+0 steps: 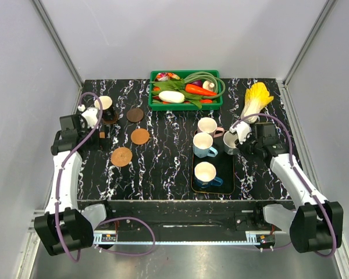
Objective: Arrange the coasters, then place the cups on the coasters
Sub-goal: Pick up the cup at the center of the board, then place the cup on the coaster.
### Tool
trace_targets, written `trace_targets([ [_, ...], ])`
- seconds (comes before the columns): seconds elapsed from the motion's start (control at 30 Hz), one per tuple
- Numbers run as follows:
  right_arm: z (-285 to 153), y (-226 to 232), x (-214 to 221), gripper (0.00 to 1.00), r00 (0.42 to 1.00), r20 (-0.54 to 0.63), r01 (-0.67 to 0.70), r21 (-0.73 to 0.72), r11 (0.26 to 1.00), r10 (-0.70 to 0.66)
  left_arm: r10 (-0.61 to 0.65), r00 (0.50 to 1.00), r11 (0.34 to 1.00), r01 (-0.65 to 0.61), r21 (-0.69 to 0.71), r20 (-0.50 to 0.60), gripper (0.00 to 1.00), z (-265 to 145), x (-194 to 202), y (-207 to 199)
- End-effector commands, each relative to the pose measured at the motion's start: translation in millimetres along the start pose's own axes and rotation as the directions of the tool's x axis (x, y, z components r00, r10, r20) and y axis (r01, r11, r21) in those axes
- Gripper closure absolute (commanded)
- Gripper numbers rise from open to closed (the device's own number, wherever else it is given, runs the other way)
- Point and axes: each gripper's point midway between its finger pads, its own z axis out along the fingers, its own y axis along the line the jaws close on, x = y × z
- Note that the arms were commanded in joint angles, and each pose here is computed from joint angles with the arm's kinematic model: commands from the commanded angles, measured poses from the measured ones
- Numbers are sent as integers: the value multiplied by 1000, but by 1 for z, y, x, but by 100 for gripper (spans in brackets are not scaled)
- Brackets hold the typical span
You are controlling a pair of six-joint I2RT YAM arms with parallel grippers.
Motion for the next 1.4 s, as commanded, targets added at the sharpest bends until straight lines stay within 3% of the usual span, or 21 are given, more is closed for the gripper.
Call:
trace_targets([
  [0.0,-23,-28,-34,100,993,118,-19,149,989,1,19,995,1000,-19,-1,99,1,-4,-16,-1],
  [0.53,-106,-43,-98,100,953,304,-80,251,965,-1,39,990,999,-40,6,133,1,-5,-12,-4],
  [0.73,-137,-42,-132,100,922,387,-110,217,970,18,47,990,999,-46,-8,134,1,-5,-14,-1],
  [1.07,-139,-32,-186,100,893,438,-137,45,990,104,30,990,1000,-28,-13,141,1,1,-8,0],
  [1.23,-115,-5,-224,100,907,421,-46,53,998,19,17,986,998,-6,-63,164,1,0,-11,8],
  [1.37,-93,14,-257,100,899,435,-53,-18,998,55,18,981,998,-5,-70,192,1,-1,-11,7],
])
